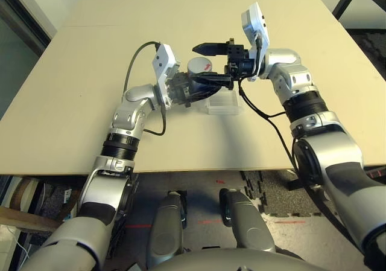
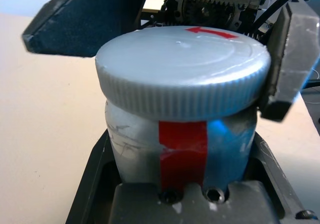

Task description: Pour the medicine from the bottle into the box.

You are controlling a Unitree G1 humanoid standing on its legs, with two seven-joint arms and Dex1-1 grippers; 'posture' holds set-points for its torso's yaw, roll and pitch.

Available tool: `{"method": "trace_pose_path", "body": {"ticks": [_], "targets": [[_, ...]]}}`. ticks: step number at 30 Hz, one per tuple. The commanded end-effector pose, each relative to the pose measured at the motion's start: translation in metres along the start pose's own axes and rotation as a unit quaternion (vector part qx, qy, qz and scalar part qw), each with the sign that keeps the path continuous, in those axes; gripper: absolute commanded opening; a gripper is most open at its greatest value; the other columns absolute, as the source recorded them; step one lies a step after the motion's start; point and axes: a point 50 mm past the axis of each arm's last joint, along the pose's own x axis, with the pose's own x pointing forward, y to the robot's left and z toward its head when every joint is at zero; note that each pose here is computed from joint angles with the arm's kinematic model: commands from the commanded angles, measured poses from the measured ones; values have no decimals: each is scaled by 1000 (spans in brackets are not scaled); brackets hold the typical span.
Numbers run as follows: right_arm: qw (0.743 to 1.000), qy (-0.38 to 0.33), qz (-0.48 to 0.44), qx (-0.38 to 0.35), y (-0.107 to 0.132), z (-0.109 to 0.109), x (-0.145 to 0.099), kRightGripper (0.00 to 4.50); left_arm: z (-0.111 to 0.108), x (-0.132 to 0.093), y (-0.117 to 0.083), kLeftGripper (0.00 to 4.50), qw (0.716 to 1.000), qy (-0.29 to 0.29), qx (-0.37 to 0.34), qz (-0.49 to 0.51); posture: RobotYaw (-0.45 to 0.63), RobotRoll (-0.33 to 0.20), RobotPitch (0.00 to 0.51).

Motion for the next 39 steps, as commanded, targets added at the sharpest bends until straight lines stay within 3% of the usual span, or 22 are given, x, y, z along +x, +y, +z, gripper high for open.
{"method": "trace_pose_path", "body": {"ticks": [1, 24, 30, 39], "targets": [[998, 10, -68, 7, -11, 3, -23, 4500, -4, 1, -6, 2579, 1000, 4, 4, -23, -143, 0, 177], [996, 34, -81, 28, -9, 7, -65, 4500, -4, -2, -3, 2579, 1000, 7, 4, -17, -144, 0, 176], [998, 36, -26, 32, 1, 10, -57, 4500, -4, -2, -1, 2579, 1000, 9, 6, -14, -145, 0, 175], [999, 8, 13, 31, 10, 16, -24, 4500, -4, 0, -2, 2579, 1000, 11, 7, -17, -146, 0, 172]]}}
